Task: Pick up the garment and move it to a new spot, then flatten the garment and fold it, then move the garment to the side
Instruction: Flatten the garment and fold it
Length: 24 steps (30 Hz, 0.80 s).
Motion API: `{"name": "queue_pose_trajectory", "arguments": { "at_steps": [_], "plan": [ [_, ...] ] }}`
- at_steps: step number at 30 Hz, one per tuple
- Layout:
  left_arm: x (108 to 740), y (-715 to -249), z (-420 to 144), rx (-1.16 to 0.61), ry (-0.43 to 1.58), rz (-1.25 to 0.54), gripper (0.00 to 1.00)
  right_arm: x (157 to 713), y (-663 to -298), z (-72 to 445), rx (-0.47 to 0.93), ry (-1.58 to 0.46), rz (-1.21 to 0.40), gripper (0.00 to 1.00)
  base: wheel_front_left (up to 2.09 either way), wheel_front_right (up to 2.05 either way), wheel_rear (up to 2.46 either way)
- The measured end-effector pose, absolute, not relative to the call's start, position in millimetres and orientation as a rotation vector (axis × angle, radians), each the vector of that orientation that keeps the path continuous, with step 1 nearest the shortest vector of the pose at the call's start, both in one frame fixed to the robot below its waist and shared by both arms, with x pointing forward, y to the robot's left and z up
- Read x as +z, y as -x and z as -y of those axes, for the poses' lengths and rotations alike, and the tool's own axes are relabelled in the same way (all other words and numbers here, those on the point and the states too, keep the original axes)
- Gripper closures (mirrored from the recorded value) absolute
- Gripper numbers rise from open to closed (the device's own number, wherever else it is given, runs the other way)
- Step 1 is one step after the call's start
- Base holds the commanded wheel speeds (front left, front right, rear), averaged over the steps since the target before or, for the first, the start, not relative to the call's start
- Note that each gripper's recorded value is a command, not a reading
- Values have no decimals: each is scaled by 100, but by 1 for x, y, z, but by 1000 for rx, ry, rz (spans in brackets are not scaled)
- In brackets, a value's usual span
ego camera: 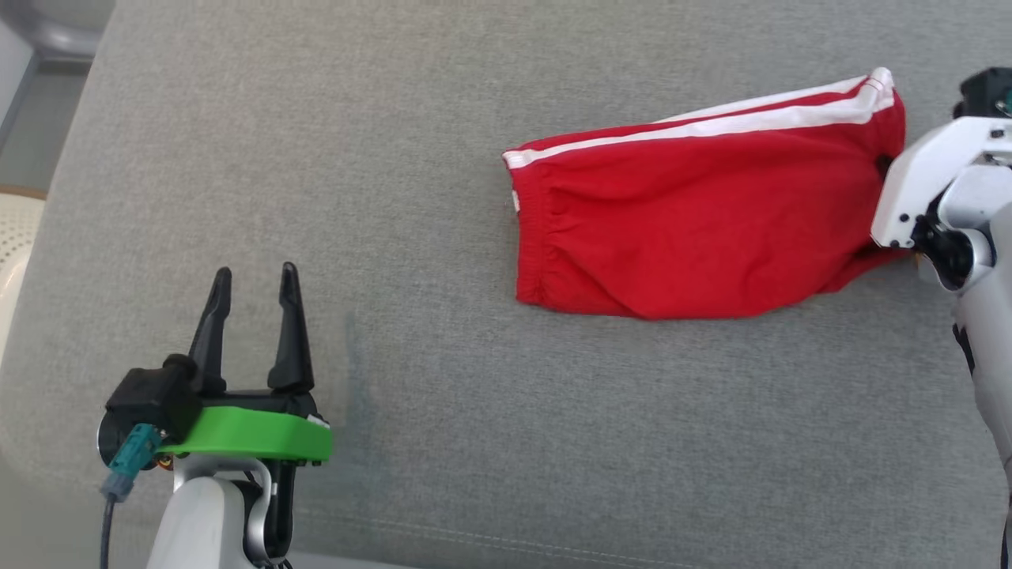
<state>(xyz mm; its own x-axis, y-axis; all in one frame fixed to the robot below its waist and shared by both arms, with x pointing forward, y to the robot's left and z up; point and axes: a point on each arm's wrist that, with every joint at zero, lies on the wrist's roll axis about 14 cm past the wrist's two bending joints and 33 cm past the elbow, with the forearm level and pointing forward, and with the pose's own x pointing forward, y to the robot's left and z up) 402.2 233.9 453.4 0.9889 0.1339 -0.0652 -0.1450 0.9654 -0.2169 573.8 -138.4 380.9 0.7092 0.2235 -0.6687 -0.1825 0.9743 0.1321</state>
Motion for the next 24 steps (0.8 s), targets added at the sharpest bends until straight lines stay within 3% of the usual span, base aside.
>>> {"name": "queue_pose_trajectory", "arguments": {
  "at_steps": [16,24],
  "plan": [
    [463,-409,-181,-11,264,-34,0,474,-535,269,-72,91,-520,100,0,0,0],
    [468,-408,-173,-34,270,-25,0,495,-520,206,36,-9,-483,100,0,0,0]
  ]
}}
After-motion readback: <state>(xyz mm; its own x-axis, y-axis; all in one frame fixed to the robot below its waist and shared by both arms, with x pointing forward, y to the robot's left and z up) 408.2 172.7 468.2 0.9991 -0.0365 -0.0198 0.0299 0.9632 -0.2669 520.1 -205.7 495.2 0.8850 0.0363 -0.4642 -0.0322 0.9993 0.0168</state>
